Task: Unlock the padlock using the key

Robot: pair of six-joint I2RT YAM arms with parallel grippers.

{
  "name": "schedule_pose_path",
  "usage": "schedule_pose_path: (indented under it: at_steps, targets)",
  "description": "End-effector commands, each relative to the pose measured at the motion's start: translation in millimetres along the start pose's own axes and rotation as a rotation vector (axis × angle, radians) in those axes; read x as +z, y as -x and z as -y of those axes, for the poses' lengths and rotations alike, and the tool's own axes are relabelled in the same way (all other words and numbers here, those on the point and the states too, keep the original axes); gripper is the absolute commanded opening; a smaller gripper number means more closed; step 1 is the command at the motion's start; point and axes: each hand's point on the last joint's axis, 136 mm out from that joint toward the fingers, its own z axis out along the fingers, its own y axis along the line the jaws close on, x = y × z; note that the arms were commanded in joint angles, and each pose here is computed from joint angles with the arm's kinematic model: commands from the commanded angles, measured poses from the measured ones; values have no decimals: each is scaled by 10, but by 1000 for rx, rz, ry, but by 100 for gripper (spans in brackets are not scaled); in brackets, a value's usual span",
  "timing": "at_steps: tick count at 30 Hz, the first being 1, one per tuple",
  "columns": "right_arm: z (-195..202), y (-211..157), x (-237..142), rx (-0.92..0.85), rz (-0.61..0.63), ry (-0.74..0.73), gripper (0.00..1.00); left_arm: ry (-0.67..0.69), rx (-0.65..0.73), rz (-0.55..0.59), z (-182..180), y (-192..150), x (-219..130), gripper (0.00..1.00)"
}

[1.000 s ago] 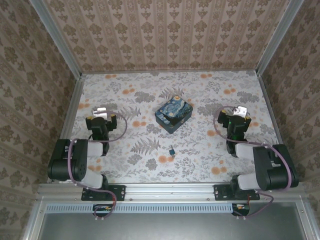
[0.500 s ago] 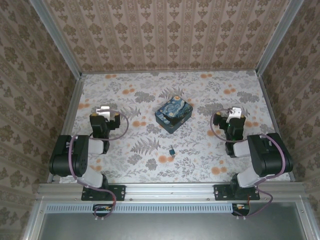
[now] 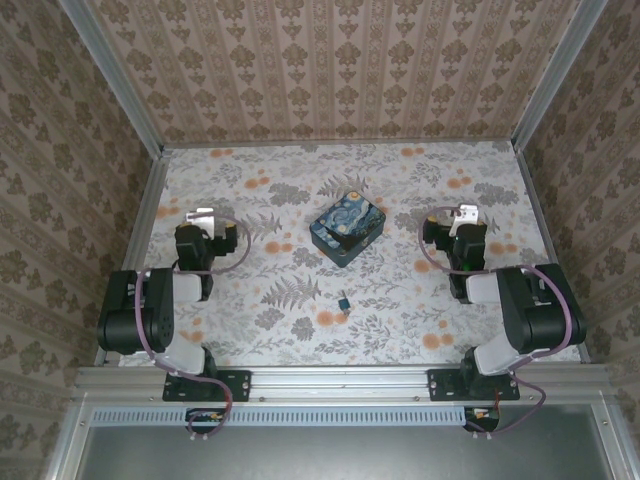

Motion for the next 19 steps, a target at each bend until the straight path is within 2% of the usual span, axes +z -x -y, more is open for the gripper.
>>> schedule_pose_path:
  at_steps: [1,19]
  targets:
    - [41,50,-17,0,21,-32,100,-11,-8,12,34,47,7,100]
    - [22,38,-7,-7,12,-23,100,-15,-12,8,35,43,13,100]
